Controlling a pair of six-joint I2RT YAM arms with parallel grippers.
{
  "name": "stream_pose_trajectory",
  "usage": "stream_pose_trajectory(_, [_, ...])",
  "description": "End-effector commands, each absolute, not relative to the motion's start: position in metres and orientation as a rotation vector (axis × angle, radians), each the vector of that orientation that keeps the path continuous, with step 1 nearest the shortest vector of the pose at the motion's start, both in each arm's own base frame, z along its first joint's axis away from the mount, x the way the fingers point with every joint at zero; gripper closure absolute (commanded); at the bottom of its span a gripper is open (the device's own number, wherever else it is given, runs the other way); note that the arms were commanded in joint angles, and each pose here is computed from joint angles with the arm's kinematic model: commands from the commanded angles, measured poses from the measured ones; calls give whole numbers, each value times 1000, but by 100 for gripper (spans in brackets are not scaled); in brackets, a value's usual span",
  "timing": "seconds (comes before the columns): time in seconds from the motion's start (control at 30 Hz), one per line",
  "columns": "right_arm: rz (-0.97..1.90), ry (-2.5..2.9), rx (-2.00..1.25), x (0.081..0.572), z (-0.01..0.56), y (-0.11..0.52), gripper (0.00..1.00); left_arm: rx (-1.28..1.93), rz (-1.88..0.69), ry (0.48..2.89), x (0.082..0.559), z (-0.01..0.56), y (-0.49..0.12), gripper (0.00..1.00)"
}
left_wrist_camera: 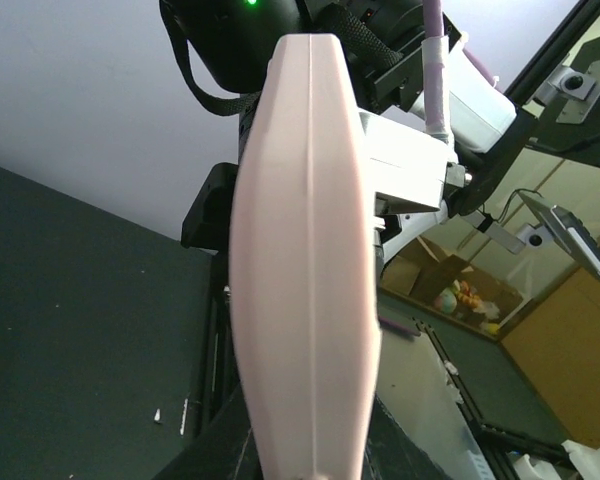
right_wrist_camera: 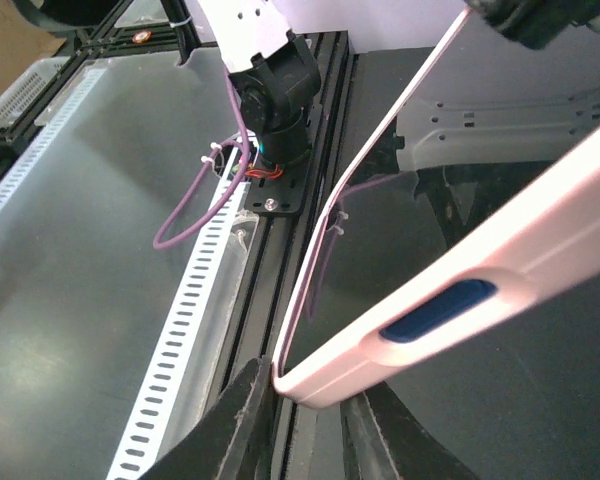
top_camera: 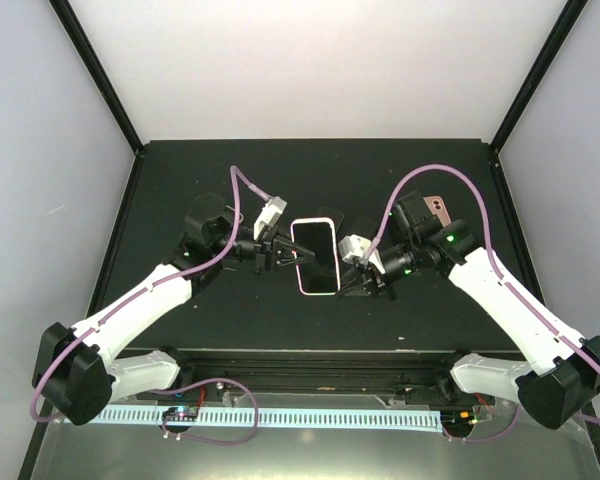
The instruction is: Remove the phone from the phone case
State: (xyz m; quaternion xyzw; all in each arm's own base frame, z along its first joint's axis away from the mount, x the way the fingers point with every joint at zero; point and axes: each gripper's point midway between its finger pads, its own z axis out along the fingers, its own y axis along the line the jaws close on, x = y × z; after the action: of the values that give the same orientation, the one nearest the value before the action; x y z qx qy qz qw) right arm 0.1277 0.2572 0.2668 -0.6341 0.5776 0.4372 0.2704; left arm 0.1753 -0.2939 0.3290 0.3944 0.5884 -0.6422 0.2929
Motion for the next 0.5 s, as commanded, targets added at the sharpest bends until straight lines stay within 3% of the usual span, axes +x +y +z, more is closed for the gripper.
stream_pose_trajectory(0.0, [1146,1480,-1724,133,279,263,82,1102,-1707,1475,171,350,-293,98])
stream_pose_trajectory(0.47, [842,1391,-1868,180,273,272,89,1155,-1922,1573,152,374,-290,98])
